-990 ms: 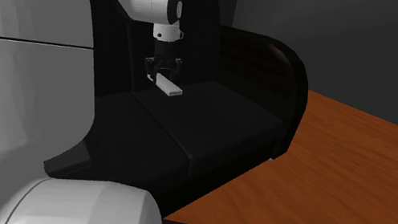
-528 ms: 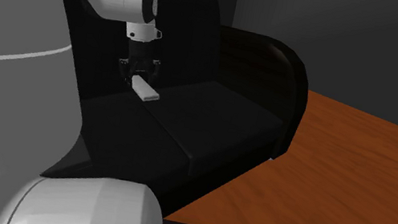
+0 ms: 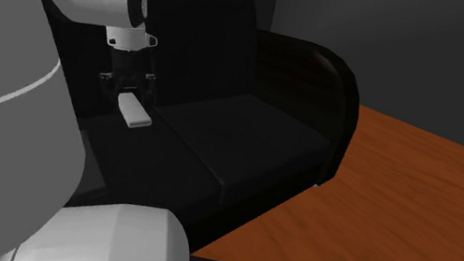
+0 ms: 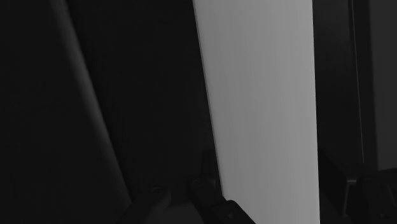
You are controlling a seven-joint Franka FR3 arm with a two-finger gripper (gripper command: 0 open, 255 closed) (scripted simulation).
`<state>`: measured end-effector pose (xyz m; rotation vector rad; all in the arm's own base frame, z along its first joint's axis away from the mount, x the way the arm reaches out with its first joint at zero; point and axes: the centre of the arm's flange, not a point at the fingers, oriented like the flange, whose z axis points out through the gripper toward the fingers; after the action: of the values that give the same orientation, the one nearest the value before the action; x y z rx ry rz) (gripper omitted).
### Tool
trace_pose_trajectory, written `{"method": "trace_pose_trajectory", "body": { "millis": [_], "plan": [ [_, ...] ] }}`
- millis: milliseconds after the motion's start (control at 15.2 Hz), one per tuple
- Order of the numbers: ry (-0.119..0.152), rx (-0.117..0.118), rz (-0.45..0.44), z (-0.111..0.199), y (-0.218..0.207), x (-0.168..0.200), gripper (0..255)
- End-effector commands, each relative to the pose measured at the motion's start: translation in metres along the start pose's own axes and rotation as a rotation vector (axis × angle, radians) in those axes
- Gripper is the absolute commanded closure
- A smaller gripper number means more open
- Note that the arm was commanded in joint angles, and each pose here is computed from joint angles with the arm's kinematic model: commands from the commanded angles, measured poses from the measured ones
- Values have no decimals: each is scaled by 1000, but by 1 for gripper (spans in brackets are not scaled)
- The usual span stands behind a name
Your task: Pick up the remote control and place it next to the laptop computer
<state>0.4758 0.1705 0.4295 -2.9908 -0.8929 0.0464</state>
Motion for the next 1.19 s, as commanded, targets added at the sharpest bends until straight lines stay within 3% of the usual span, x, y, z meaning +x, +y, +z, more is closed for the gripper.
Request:
{"method": "trace_pose_trajectory", "body": {
  "millis": [0, 1122],
  "plan": [
    [0, -1, 1, 0, -27, -8, 255],
    [0, -1, 1, 8, -243, -70, 255]
  ]
}}
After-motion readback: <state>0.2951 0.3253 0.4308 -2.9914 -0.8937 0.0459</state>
